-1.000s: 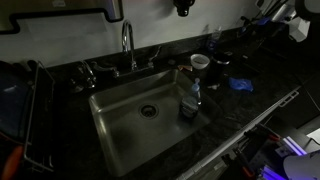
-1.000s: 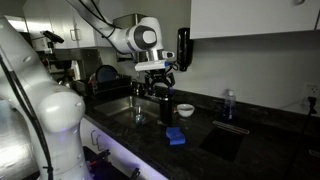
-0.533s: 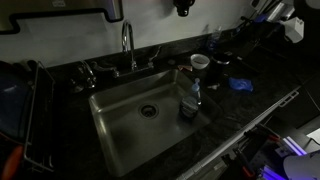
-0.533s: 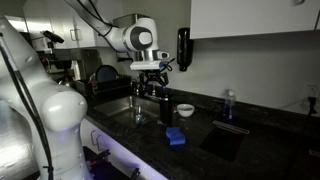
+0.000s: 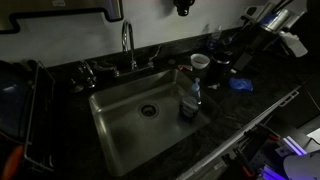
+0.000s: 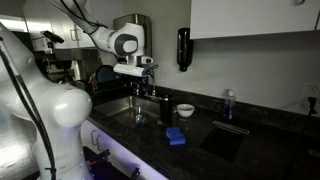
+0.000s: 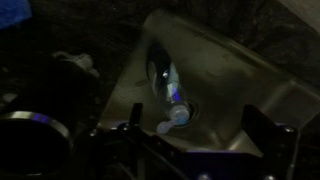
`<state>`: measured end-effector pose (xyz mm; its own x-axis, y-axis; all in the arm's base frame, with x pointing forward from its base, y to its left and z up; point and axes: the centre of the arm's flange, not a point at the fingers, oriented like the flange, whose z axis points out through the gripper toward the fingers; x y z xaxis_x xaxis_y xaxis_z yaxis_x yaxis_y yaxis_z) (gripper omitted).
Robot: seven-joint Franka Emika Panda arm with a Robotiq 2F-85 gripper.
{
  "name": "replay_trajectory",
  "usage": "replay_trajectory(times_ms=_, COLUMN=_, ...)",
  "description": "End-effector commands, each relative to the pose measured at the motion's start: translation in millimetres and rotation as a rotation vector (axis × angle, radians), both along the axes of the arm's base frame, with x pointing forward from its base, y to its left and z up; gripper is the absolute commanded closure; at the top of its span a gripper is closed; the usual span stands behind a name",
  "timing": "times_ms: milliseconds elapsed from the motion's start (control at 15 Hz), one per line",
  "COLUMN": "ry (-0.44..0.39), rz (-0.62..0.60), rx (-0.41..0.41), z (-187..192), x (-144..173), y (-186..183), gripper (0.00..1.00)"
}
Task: Remove the dish soap from the sink and put it on the counter
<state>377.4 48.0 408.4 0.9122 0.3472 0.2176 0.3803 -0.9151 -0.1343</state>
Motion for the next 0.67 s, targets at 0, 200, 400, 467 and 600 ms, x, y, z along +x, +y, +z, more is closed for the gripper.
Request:
replay_trajectory(times_ms=0, ry=-0.091, rz=0.074, rx=0.13, z=-34, x=-34, y=25, gripper=0.0)
replay_trajectory(times_ms=200, ry=-0.171, rz=0.117, rx=0.207, z=-51, x=-39, y=40, gripper=0.0)
replay_trajectory(times_ms=400, ry=-0.221, rz=0.187, rx=0.233, z=-55, x=-32, y=54, gripper=0.0)
replay_trajectory(times_ms=467, ry=-0.217, rz=0.214, rx=0.228, z=-61, x=-30, y=59, gripper=0.0)
replay_trajectory(times_ms=600, ry=-0.181, rz=0.253, rx=0.209, z=-76, x=-26, y=63, gripper=0.0)
